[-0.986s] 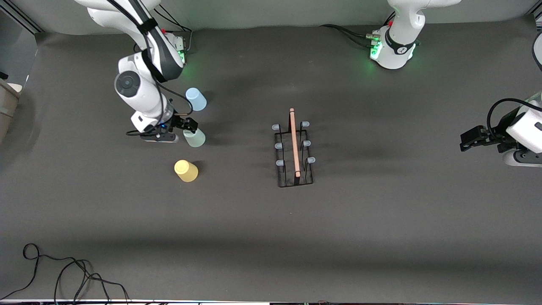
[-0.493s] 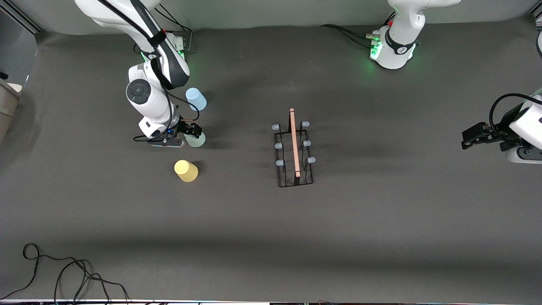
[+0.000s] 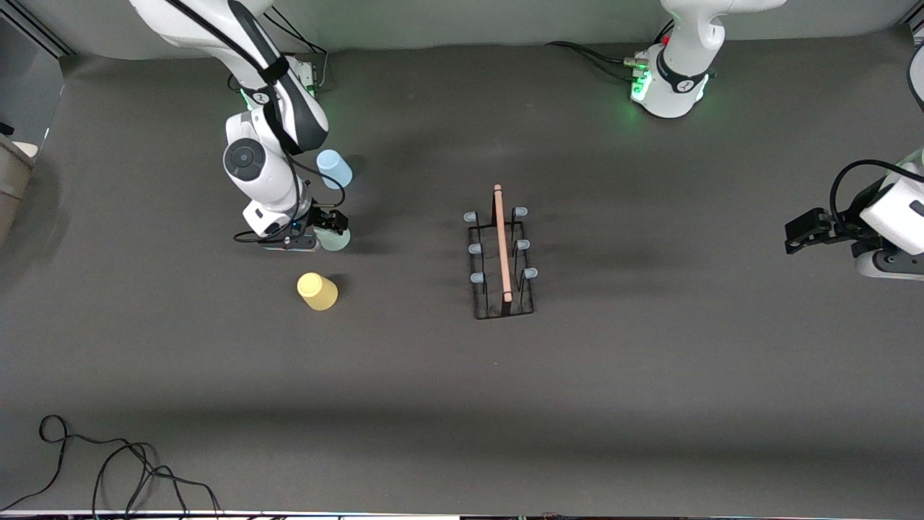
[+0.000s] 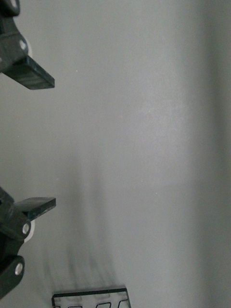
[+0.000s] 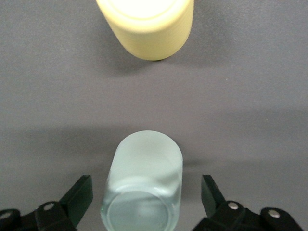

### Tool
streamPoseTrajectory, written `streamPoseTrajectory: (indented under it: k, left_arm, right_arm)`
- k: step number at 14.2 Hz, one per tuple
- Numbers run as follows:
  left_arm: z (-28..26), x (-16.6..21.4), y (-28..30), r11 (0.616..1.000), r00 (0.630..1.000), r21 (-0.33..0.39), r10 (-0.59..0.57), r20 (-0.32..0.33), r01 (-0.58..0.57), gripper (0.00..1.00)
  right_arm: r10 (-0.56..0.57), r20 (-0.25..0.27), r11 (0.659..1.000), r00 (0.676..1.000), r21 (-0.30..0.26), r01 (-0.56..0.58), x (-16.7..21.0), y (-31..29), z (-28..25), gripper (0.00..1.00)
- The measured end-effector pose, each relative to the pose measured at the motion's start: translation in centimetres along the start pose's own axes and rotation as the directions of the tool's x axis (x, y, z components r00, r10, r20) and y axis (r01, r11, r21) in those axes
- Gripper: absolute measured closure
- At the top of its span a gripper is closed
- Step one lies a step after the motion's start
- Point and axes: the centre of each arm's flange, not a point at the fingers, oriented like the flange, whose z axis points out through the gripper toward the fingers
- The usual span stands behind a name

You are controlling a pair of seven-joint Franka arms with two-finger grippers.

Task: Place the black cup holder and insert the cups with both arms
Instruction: 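Lower the right gripper over the pale green cup and grasp it, then lift the green cup with the right gripper and carry it to the rack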

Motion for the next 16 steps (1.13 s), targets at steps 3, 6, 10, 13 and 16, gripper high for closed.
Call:
streamPoseTrajectory:
  k: [3, 6, 10, 13, 16]
  left_arm:
    - [-0.8, 0.0, 0.9, 1.0, 1.0, 0.012, 0.019, 0.0, -0.019, 0.0]
    - [-0.9, 0.0, 0.0, 1.0, 1.0, 0.013, 0.011, -0.002, -0.011, 0.0]
    - [-1.1, 0.1, 0.5, 1.0, 1.0, 0.012, -0.001, -0.003, 0.001, 0.0]
    - [-1.0, 0.1, 0.3, 1.0, 1.0, -0.014, -0.019, -0.004, 0.019, 0.0]
    - [-1.0, -0.1, 0.1, 0.998, 0.999, -0.038, -0.042, 0.012, 0.043, 0.0]
  right_arm:
    - [0.032, 0.013, 0.999, 0.999, 0.03, -0.032, -0.5, -1.0, 0.0, 0.05]
    - [0.035, 0.019, 0.999, 0.999, 0.038, -0.036, -0.8, -1.5, 0.1, 0.23]
    - [0.036, 0.02, 0.999, 0.999, 0.037, -0.037, -0.7, -1.5, 0.2, 0.33]
    - [0.038, 0.017, 0.998, 0.999, 0.045, -0.039, -0.2, -1.8, -0.5, 0.33]
    - [0.041, 0.052, 0.997, 0.998, 0.066, -0.044, 1.0, -3.2, -4.5, 0.33]
